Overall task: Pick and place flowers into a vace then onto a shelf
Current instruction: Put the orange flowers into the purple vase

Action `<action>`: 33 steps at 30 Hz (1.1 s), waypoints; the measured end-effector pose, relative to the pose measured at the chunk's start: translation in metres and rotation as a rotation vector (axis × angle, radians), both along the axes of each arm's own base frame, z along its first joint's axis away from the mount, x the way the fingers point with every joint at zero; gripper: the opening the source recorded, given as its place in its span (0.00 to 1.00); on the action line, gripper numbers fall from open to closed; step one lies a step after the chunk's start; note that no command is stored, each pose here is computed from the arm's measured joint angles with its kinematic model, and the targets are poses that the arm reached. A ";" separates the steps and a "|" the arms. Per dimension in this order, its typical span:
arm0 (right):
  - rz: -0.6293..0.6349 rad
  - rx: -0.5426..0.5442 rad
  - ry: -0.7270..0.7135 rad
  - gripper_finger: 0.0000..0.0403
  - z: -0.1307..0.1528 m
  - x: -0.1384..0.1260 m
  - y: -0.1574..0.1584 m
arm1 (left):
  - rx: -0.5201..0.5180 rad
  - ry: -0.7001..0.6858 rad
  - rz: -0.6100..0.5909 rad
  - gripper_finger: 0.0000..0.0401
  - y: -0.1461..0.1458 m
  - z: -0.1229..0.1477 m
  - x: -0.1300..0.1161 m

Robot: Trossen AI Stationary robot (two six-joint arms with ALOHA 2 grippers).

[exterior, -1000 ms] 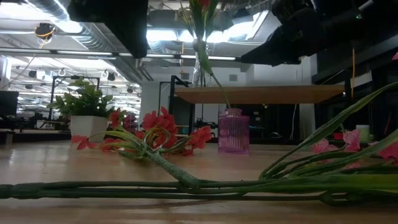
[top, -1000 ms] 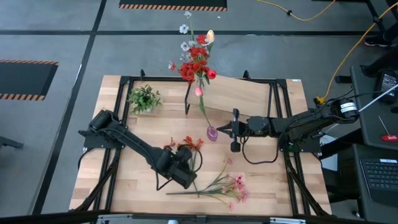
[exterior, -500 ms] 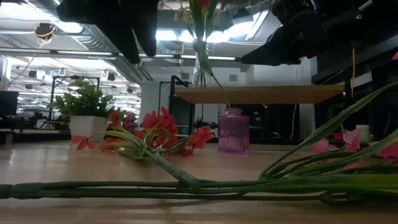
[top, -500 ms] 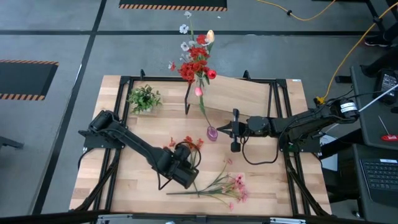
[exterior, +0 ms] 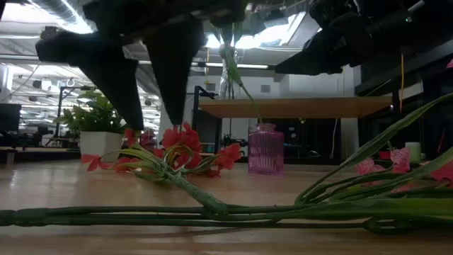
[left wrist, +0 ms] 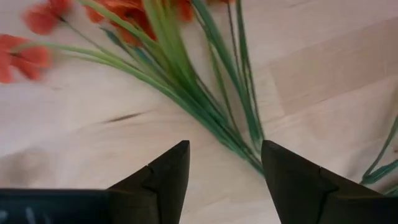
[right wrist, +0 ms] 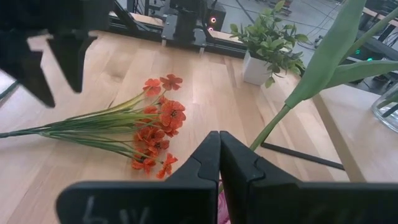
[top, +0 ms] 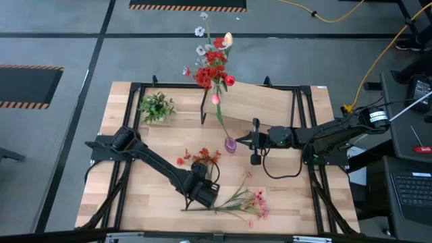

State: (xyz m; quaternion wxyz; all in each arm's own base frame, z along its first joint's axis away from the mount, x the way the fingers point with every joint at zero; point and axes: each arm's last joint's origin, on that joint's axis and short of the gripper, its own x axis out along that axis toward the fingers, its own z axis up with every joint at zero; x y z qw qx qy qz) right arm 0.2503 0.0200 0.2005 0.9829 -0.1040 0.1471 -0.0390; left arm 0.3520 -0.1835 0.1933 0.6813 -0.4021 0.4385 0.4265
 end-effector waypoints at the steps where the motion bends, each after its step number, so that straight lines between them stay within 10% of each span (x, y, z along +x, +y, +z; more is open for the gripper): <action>1: 0.000 0.000 0.000 0.03 0.000 0.000 0.000 | -0.004 -0.005 0.000 0.48 -0.001 -0.003 0.002; 33: 0.053 0.019 0.060 0.03 -0.005 -0.002 0.002 | 0.054 0.071 0.015 0.43 0.002 -0.057 0.019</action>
